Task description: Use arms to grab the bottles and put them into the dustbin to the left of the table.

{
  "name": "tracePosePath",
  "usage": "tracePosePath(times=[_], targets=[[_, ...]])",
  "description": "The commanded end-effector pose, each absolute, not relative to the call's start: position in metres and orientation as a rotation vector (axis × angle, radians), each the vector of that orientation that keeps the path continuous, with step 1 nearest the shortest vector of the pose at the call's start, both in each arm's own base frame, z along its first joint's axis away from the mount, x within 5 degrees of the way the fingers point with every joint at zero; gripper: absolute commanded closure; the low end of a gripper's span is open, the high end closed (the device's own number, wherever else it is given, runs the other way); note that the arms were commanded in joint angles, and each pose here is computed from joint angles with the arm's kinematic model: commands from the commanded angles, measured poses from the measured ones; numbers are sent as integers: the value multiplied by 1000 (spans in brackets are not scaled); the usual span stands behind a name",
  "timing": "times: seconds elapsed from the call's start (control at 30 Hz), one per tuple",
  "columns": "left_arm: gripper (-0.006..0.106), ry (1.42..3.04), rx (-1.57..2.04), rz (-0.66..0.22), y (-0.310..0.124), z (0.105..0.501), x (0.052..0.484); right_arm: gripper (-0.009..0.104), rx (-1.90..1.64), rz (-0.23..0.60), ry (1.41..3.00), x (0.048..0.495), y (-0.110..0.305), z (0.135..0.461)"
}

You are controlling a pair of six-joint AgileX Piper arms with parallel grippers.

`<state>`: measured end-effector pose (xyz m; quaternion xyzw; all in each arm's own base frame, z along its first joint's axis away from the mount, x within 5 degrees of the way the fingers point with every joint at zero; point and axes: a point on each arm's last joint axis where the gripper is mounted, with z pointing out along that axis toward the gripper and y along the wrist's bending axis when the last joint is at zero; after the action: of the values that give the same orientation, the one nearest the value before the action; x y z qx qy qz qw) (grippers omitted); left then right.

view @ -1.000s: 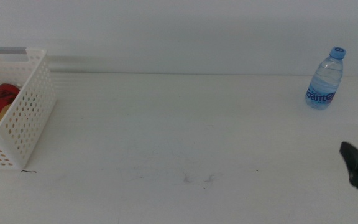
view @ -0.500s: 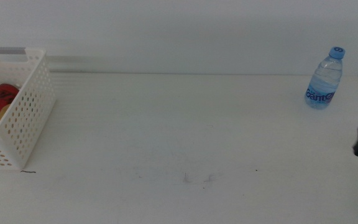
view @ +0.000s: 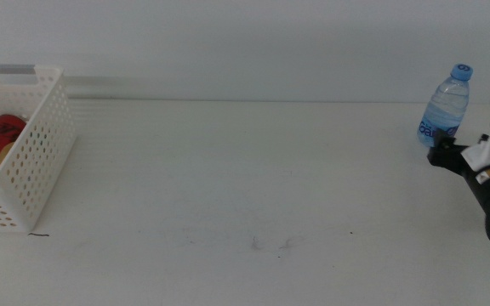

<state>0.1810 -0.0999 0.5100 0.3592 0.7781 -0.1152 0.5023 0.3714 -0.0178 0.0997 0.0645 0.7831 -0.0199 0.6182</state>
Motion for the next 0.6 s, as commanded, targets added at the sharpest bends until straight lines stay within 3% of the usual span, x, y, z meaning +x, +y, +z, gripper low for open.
tracePosePath(times=[0.0, 0.27, 0.37, 0.47, 0.53, 0.57], targets=[[7, 1866, 858, -283, -100, 512, 181, 7, 115, -45, 1812, 390, -17, 96], [7, 1866, 858, -283, -100, 512, 181, 7, 82, -30, 1800, 433, -16, 96], [7, 1866, 858, -283, -100, 512, 181, 18, 52, -51, 1804, 444, -16, 100], [7, 1866, 858, -283, -100, 512, 181, 44, 18, -66, 1826, 452, -16, 102], [7, 1866, 858, -283, -100, 512, 181, 75, -20, -57, 1873, 456, -10, 103], [7, 1866, 858, -283, -100, 512, 181, 97, -31, -49, 1897, 457, -4, 104]])
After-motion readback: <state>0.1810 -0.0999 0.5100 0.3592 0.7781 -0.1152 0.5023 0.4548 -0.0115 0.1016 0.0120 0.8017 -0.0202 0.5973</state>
